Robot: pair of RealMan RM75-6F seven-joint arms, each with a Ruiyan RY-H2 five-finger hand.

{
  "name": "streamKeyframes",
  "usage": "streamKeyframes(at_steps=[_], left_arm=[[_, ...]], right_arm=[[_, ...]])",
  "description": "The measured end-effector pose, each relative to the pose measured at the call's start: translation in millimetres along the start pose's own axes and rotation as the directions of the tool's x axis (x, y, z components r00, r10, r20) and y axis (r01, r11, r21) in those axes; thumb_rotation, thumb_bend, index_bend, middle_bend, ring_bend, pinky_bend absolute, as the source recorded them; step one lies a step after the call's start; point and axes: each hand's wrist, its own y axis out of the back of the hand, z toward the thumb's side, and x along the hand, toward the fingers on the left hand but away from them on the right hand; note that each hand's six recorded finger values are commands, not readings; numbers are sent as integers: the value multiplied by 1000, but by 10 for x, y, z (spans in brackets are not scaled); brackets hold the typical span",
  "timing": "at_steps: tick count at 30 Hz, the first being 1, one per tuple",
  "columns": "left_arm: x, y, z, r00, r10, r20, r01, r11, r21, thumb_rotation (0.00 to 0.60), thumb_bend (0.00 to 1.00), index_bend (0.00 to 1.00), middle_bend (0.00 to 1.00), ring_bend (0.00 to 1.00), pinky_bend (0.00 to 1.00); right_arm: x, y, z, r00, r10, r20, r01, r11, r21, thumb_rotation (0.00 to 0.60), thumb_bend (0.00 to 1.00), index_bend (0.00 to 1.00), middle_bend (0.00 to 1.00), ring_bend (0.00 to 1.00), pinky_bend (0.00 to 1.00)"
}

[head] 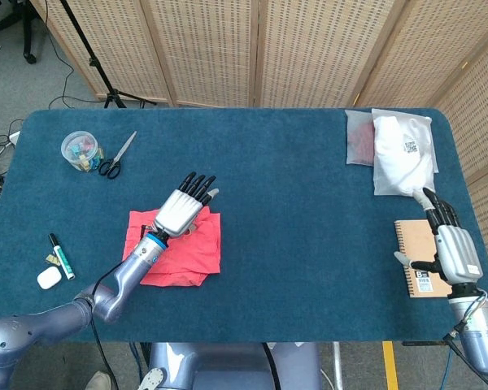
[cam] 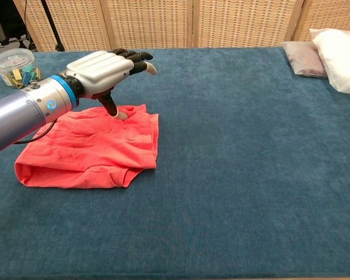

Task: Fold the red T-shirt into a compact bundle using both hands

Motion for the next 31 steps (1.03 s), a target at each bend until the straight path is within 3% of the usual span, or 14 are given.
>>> streamKeyframes(at_steps=[9,18,24,31], left_arm=[[-223,275,-219,997,44,-63,-51,991,-121,600,6,0,0,0,0],[-942,570,-831,973,51,-223,-100,972,-211,600,0,0,0,0,0],[-1671,695,-1156,931,-4,-365,-111,950,-291,600,0,0,0,0,0],[-2490,844,-1299,858,-78,-507,-133,921,-367,600,0,0,0,0,0]], right_arm=[[43,46,58,1000,-11,-21,10,1000,-9,600,0,0,0,0,0],[135,103,147,998,-19,-57,19,1000,-6,600,0,0,0,0,0],[215,156,214,995,-47,-92,51,998,35,600,0,0,0,0,0],[316,210,278,990,-75,-118,80,996,43,600,0,0,0,0,0]])
